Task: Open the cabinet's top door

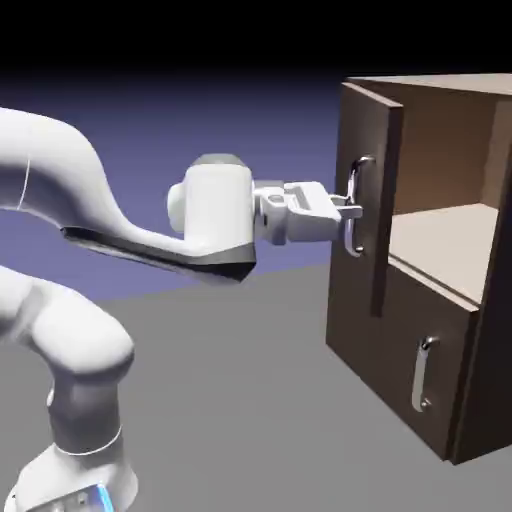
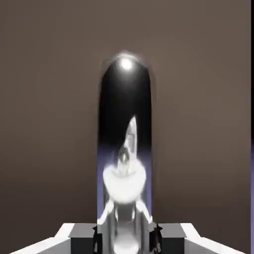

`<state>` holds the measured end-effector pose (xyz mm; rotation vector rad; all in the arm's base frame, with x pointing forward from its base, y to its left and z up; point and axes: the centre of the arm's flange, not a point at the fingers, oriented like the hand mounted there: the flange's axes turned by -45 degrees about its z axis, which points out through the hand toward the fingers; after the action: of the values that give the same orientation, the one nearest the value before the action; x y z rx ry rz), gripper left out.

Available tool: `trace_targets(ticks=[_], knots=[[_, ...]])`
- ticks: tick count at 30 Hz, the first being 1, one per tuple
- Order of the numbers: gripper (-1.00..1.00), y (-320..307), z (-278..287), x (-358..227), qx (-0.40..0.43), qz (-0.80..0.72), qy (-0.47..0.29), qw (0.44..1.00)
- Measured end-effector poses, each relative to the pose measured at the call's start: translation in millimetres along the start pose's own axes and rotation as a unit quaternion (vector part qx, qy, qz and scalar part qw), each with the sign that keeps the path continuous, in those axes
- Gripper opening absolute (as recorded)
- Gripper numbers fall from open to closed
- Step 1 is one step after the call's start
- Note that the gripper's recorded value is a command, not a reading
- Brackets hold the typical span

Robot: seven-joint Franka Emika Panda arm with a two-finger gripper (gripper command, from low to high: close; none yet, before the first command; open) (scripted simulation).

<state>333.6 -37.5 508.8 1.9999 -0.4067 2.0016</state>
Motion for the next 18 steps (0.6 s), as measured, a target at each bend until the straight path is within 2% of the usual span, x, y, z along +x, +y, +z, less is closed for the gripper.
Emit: trace_targets(ticks=[18], knots=[[-1.00,-33,-67,0,-0.089,0.000,-0.001,0.996]])
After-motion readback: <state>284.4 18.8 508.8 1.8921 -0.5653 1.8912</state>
